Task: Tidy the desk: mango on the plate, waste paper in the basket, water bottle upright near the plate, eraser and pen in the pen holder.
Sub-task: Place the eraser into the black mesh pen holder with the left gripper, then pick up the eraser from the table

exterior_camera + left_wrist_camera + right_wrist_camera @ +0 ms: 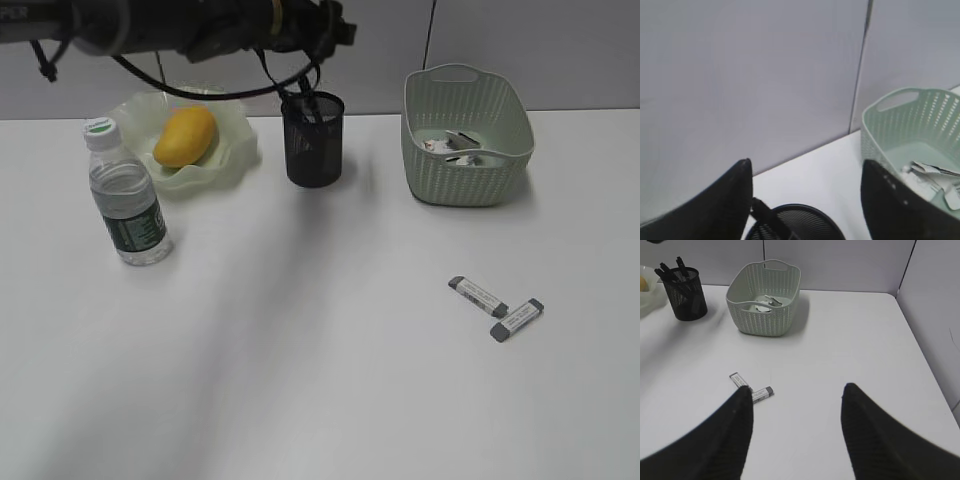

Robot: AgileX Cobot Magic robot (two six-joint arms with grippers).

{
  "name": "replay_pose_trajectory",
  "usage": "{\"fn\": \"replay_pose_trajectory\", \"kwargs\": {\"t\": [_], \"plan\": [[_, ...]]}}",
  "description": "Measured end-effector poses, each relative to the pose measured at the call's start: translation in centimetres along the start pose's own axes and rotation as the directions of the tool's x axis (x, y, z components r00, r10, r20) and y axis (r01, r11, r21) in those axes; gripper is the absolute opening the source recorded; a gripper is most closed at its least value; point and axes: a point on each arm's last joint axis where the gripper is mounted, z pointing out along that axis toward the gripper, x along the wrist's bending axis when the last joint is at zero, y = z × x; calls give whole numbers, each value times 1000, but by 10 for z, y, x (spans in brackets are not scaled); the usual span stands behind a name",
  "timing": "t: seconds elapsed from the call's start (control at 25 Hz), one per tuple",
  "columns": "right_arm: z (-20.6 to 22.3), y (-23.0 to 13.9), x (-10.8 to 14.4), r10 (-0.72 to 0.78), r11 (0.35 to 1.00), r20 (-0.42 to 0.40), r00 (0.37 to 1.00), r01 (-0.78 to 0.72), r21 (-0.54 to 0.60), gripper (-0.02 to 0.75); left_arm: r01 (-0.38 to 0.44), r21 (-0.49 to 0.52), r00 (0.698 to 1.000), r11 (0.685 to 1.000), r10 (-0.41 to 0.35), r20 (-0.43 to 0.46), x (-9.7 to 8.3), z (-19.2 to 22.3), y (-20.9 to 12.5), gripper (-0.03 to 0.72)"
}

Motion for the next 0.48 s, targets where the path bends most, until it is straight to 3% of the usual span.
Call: {"fn": "replay_pose_trajectory", "kwargs": {"t": [0.2,0.36,0.48], "plan": [[1,0,0,0,1000,0,1000,0,6,449,6,47,983,999,3,-183,19,-41,37,517],[10,5,-1,13,998,-4,1000,-12,60,449,-100,102,951,990,125,-281,31,-84,69,517],[18,16,-2,20,994,-5,1000,-19,107,448,-149,198,935,969,203,-291,41,-118,85,517]]}}
